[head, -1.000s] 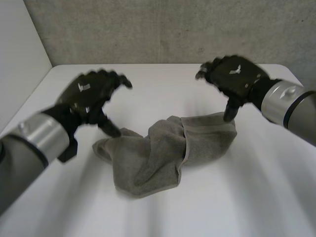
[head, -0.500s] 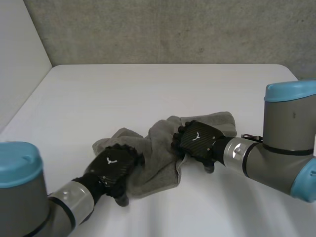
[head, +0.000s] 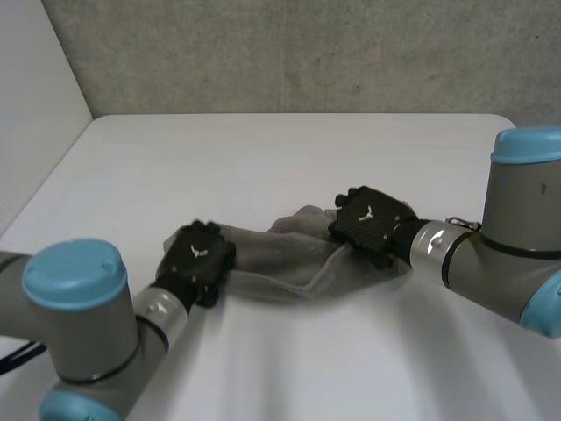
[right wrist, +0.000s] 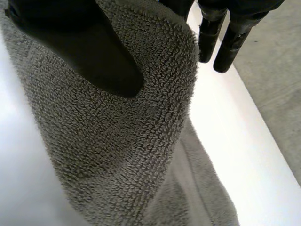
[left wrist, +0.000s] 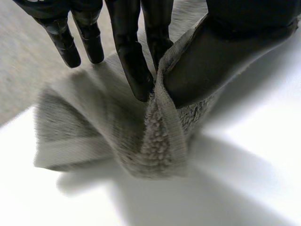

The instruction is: Fold the towel.

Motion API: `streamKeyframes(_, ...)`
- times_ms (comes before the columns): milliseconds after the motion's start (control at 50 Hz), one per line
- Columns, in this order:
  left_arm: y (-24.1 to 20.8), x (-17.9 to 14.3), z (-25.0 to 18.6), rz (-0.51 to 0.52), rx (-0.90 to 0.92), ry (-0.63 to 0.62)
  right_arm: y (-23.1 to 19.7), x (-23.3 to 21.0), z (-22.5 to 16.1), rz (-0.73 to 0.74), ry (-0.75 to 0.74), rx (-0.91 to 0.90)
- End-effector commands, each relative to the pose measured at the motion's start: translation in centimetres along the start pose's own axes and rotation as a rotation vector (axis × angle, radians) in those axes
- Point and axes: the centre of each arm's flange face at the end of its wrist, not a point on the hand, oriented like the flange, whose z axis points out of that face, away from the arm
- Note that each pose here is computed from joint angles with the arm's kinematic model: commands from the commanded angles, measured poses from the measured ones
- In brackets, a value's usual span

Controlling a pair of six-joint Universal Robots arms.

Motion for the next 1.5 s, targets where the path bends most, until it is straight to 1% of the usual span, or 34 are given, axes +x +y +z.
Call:
streamKeyframes(20,-3.4,-2.8,2.4,0.039,0.112,-0.074,-1.7,2.9,0.3,0.035,0.093,0.053)
streamKeyframes(60,-7.0,-4.8,3.6,0.088,0.222,-0.134,-3.7,5.8,0.1,0.034,0.194,0.113)
streamKeyframes(80,-7.0,-4.8,3.6,0.088,0.223,-0.135,-3.7,5.8,0.1,0.034,0.194,0.114)
streamKeyframes(120,-12.4,-6.9,4.0,0.131,0.38,-0.207,-7.6,10.4,-1.1,-0.007,0.378,0.237)
streamKeyframes(140,-12.5,-6.9,4.0,0.131,0.381,-0.207,-7.6,10.4,-1.1,-0.007,0.379,0.238)
streamKeyframes(160,-15.7,-7.9,3.3,0.145,0.474,-0.246,-10.1,12.7,-2.3,-0.02,0.49,0.333)
streamKeyframes(180,-15.7,-7.9,3.3,0.145,0.475,-0.247,-10.2,12.8,-2.3,-0.021,0.491,0.334)
streamKeyframes(220,-21.4,-9.7,0.9,0.155,0.656,-0.318,-14.9,16.3,-6.0,0.007,0.694,0.564)
streamKeyframes(240,-21.4,-9.7,0.9,0.155,0.656,-0.318,-15.0,16.3,-6.0,0.007,0.695,0.565)
streamKeyframes(280,-25.4,-10.9,-2.3,0.153,0.825,-0.383,-17.7,17.2,-9.7,0.057,0.76,0.763)
streamKeyframes(300,-25.5,-10.9,-2.4,0.153,0.825,-0.383,-17.7,17.2,-9.7,0.057,0.76,0.764)
streamKeyframes(320,-26.3,-11.1,-3.5,0.148,0.885,-0.405,-17.5,16.8,-10.3,0.077,0.731,0.801)
streamKeyframes(360,-24.7,-11.2,-3.8,0.13,0.88,-0.406,-14.4,15.6,-9.8,0.099,0.623,0.746)
streamKeyframes(380,-24.7,-11.2,-3.8,0.13,0.879,-0.406,-14.4,15.6,-9.8,0.099,0.622,0.745)
streamKeyframes(400,-22.8,-10.9,-3.2,0.132,0.835,-0.392,-12.4,14.4,-8.8,0.121,0.543,0.687)
streamKeyframes(420,-22.8,-10.9,-3.2,0.132,0.835,-0.392,-12.3,14.3,-8.8,0.121,0.542,0.687)
streamKeyframes(460,-18.3,-9.9,-2.0,0.146,0.714,-0.317,-8.9,11.2,-7.4,0.185,0.398,0.566)
streamKeyframes(480,-18.3,-9.9,-2.0,0.146,0.713,-0.317,-8.8,11.2,-7.4,0.185,0.397,0.565)
streamKeyframes(520,-13.4,-9.0,-1.3,0.156,0.587,-0.229,-5.9,8.5,-6.6,0.212,0.333,0.445)
streamKeyframes(560,-11.2,-8.6,-1.3,0.16,0.53,-0.188,-4.3,7.6,-6.4,0.199,0.324,0.384)
streamKeyframes(580,-11.2,-8.6,-1.3,0.16,0.529,-0.188,-4.3,7.6,-6.4,0.199,0.324,0.383)
streamKeyframes(620,-7.9,-7.5,-1.5,0.175,0.444,-0.12,-1.0,6.2,-6.4,0.162,0.327,0.261)
streamKeyframes(640,-7.9,-7.5,-1.5,0.176,0.443,-0.119,-1.0,6.2,-6.4,0.162,0.327,0.26)
streamKeyframes(680,-5.2,-6.5,-1.6,0.197,0.364,-0.08,1.5,4.3,-6.3,0.155,0.286,0.135)
streamKeyframes(700,-5.2,-6.5,-1.6,0.197,0.363,-0.08,1.5,4.2,-6.3,0.155,0.286,0.134)
streamKeyframes(720,-3.9,-6.3,-1.5,0.21,0.322,-0.072,2.6,3.1,-6.2,0.164,0.248,0.074)
streamKeyframes(740,-3.9,-6.3,-1.5,0.21,0.321,-0.072,2.6,3.1,-6.2,0.164,0.248,0.074)
streamKeyframes(780,-1.8,-5.2,-1.7,0.226,0.246,-0.033,4.9,0.7,-5.2,0.172,0.143,-0.039)
streamKeyframes(840,-0.8,-4.4,-1.7,0.229,0.213,-0.006,6.0,-0.2,-4.9,0.169,0.081,-0.101)
streamKeyframes(1000,-0.2,-4.1,-1.7,0.218,0.189,0.003,5.9,1.2,-4.0,0.129,0.135,-0.046)
streamKeyframes(1180,0.7,-4.4,-1.9,0.214,0.16,-0.007,6.0,1.4,-3.8,0.097,0.125,0.007)
streamKeyframes(1340,1.5,-5.1,-2.0,0.201,0.128,-0.026,8.4,4.8,-5.0,0.069,0.248,-0.097)
streamKeyframes(1440,1.4,-4.8,-2.1,0.201,0.132,-0.017,9.1,5.0,-5.4,0.072,0.292,-0.185)
streamKeyframes(1500,1.4,-4.7,-2.1,0.203,0.131,-0.014,9.2,4.5,-5.6,0.084,0.276,-0.209)
